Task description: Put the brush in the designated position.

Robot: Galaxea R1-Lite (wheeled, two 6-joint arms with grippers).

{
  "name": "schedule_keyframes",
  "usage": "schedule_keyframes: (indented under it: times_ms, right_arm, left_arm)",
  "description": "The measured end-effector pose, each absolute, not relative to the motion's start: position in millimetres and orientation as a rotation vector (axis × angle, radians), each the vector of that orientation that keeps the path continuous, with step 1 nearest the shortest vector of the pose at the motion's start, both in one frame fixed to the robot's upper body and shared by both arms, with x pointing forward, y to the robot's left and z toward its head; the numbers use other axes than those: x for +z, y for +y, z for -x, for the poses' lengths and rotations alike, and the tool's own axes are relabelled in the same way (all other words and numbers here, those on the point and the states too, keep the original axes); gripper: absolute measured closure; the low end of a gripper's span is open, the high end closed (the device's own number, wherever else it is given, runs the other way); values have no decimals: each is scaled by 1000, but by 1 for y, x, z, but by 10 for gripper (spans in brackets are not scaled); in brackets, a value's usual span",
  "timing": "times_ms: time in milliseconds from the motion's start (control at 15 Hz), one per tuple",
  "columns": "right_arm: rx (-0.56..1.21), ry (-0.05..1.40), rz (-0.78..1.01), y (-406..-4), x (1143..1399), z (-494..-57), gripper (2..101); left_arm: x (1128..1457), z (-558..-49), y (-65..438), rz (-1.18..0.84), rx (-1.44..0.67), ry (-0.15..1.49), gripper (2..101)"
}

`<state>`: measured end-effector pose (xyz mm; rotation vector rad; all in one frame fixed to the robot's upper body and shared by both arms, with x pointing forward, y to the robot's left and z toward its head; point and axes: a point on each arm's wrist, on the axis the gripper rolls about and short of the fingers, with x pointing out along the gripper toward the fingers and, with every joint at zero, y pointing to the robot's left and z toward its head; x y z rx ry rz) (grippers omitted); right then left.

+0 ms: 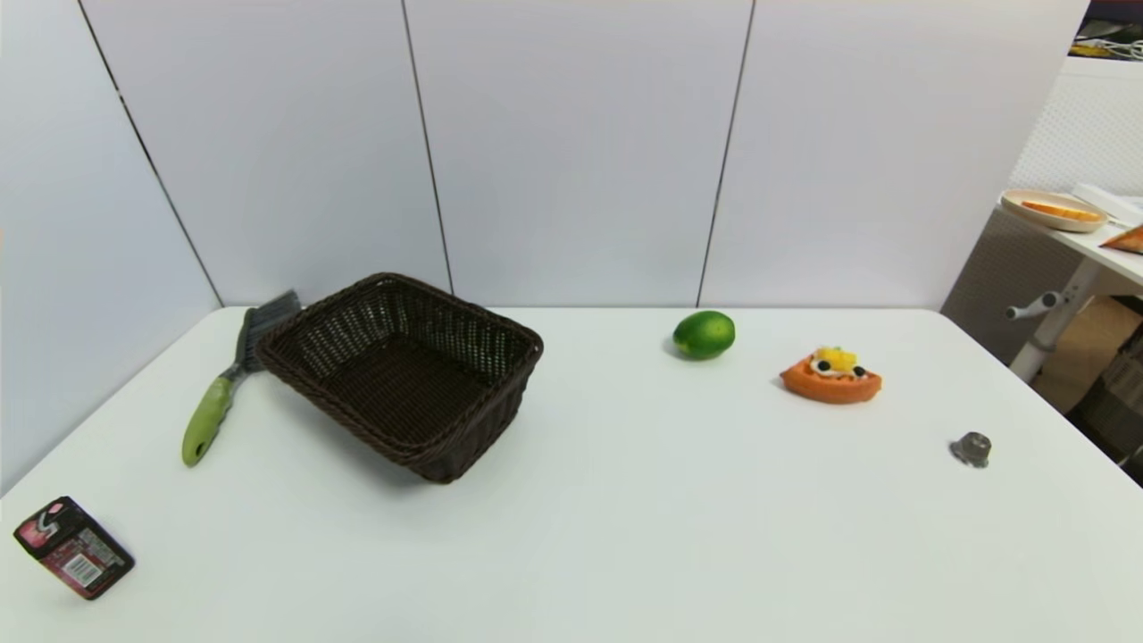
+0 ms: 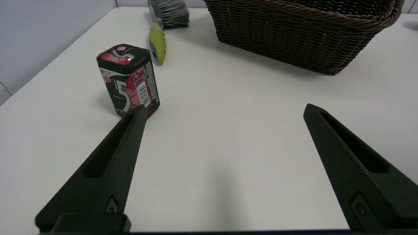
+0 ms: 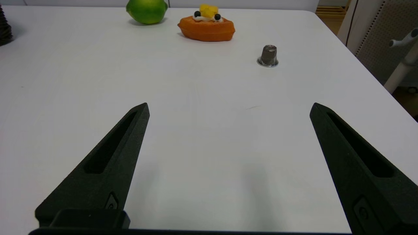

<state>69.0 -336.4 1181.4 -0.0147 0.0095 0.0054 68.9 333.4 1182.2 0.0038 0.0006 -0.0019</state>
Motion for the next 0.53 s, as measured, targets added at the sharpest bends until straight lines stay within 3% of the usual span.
schedule_keyframes:
  times_ms: [533]
  right_arm:
    - [5,10,15,-336,1181,-69,50]
  left_arm:
    - [1182,-69,333,-3,-1,1,57]
